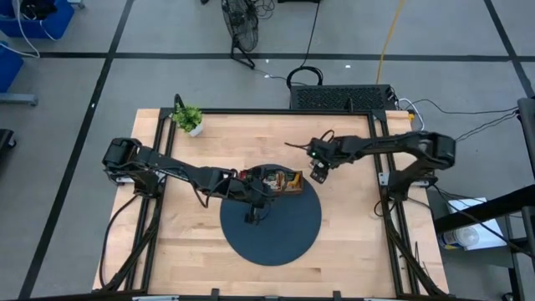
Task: Pick & Place Tea
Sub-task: Put the brown tea bag into the middle section of the wooden organizer
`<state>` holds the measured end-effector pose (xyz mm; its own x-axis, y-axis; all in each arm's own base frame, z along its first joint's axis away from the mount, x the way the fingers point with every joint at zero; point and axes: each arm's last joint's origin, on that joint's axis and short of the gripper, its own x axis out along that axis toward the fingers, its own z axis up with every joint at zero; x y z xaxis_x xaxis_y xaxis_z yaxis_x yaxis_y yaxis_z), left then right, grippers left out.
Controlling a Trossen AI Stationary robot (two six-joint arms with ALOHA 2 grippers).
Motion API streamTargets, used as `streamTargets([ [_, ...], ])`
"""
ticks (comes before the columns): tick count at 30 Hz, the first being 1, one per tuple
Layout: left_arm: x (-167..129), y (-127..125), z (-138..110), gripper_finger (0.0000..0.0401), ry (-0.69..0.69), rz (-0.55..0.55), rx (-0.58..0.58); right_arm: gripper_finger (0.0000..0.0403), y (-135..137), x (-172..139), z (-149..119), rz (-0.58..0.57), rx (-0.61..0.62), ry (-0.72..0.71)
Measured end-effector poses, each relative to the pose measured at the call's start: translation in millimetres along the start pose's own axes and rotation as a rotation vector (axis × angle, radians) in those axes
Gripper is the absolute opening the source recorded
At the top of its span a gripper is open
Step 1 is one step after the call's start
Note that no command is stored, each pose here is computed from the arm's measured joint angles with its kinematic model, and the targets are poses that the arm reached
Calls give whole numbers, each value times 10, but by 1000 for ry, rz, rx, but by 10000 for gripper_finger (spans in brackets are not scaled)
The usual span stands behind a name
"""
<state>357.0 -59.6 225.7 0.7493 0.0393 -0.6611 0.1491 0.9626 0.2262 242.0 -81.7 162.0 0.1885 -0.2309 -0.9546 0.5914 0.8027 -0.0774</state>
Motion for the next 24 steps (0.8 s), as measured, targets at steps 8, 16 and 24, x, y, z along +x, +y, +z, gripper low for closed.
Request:
streamTargets([
  [8, -1, 3, 0, 35, 0, 1, 1, 276, 56, 504, -108, -63, 7, 243],
  [16, -1, 2, -7, 35, 7, 0, 1, 154, 95, 543, -152, -45, 53, 291],
  [24, -1, 2, -7, 35, 7, 0, -4, 6, 183, 322, -117, -39, -45, 159],
])
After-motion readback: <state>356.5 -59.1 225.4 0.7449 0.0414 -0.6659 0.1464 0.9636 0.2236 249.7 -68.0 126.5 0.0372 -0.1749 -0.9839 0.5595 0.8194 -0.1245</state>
